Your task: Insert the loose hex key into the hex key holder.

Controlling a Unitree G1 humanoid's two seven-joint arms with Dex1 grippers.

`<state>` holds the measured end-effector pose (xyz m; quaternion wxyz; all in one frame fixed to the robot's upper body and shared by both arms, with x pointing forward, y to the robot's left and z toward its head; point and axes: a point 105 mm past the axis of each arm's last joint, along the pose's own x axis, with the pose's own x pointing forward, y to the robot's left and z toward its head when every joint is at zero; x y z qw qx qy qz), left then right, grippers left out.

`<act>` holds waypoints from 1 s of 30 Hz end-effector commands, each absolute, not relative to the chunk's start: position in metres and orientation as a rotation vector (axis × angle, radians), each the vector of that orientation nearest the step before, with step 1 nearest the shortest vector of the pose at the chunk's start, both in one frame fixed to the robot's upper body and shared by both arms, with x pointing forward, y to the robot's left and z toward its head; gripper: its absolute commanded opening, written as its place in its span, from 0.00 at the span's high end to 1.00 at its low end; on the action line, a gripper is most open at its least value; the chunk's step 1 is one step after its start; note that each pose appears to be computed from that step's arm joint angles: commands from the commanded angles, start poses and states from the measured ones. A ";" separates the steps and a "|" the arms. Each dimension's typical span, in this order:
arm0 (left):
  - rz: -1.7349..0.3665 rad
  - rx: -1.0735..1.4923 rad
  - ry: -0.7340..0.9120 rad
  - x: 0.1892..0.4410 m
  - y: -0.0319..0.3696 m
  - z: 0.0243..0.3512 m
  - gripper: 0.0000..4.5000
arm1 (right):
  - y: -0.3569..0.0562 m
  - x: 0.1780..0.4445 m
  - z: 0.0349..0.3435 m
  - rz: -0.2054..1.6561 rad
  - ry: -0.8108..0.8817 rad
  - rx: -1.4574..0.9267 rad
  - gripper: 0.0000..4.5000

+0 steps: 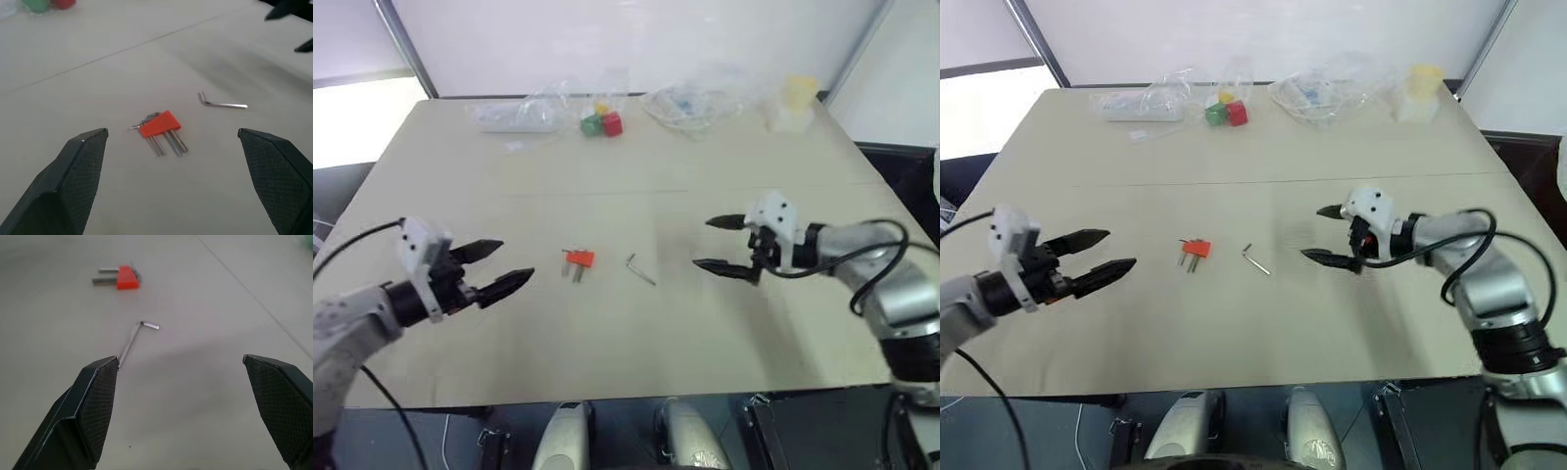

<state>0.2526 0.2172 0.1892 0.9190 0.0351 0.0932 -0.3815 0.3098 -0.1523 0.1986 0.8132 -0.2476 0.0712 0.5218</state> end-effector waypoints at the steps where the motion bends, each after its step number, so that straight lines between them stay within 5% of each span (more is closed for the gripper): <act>1: -0.804 0.073 0.158 0.252 0.222 0.210 0.01 | -0.143 0.304 0.221 1.166 0.091 -0.575 0.06; 30: -0.844 0.092 0.204 0.252 0.211 0.203 0.01 | -0.134 0.297 0.226 1.206 0.078 -0.601 0.06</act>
